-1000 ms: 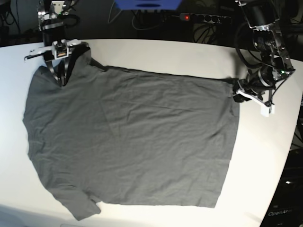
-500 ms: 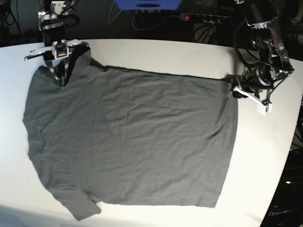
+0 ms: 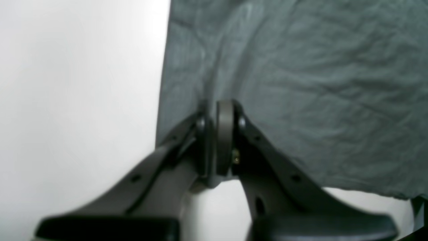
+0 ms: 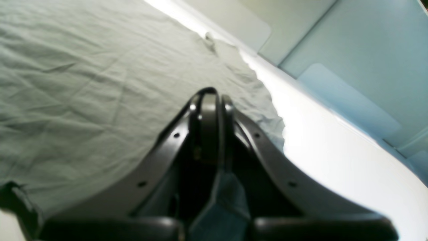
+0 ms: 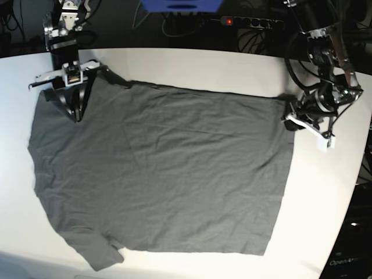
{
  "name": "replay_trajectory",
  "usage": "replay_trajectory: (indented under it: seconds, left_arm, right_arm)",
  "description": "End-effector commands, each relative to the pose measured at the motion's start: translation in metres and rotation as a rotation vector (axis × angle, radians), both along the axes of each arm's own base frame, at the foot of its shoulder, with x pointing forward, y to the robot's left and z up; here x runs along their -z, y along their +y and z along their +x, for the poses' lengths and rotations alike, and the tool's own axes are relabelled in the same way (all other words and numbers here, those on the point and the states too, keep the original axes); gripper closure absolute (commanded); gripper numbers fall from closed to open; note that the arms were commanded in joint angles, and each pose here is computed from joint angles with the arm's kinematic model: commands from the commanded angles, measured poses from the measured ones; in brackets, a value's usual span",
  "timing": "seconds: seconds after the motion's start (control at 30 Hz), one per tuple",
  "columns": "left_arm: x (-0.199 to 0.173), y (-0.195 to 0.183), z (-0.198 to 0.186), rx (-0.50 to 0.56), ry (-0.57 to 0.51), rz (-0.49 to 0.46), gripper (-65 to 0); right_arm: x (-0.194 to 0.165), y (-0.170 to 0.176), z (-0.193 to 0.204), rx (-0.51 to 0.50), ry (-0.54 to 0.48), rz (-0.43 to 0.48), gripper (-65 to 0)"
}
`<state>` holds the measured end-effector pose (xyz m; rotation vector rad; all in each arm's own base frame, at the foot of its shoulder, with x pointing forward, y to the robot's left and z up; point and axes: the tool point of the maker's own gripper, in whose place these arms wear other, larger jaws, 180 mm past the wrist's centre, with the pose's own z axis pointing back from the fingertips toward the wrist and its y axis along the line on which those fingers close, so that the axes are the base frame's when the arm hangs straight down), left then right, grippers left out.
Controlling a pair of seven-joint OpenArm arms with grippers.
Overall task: Fold the T-shirt properly
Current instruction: 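Hold the shirt edge with both grippers, tightening the left gripper's pinch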
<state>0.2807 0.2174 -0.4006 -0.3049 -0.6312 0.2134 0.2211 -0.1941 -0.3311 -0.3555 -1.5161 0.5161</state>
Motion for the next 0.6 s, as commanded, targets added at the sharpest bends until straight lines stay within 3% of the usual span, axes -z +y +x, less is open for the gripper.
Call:
replay_trajectory:
  seconds: [0.0, 0.37, 0.43, 0.57]
  left_arm:
    - [-0.015, 0.004, 0.013, 0.003, -0.057, 0.010, -4.4]
    - [-0.003, -0.002, -0.030, 0.055, 0.080, -0.044, -5.0]
    - [-0.010, 0.008, -0.041, 0.035, 0.068, -0.038, -7.7]
    - [-0.027, 0.030, -0.061, -0.033, 0.029, -0.030, -19.1]
  right_arm:
    - [-0.015, -0.001, 0.004, -0.009, -0.055, -0.010, -1.5]
    - [-0.014, -0.001, 0.004, -0.009, -0.052, -0.008, -1.5]
    - [-0.014, 0.000, 0.004, -0.011, -0.052, -0.007, -1.5]
    - [-0.013, 0.000, 0.004, -0.011, -0.050, -0.004, -1.5]
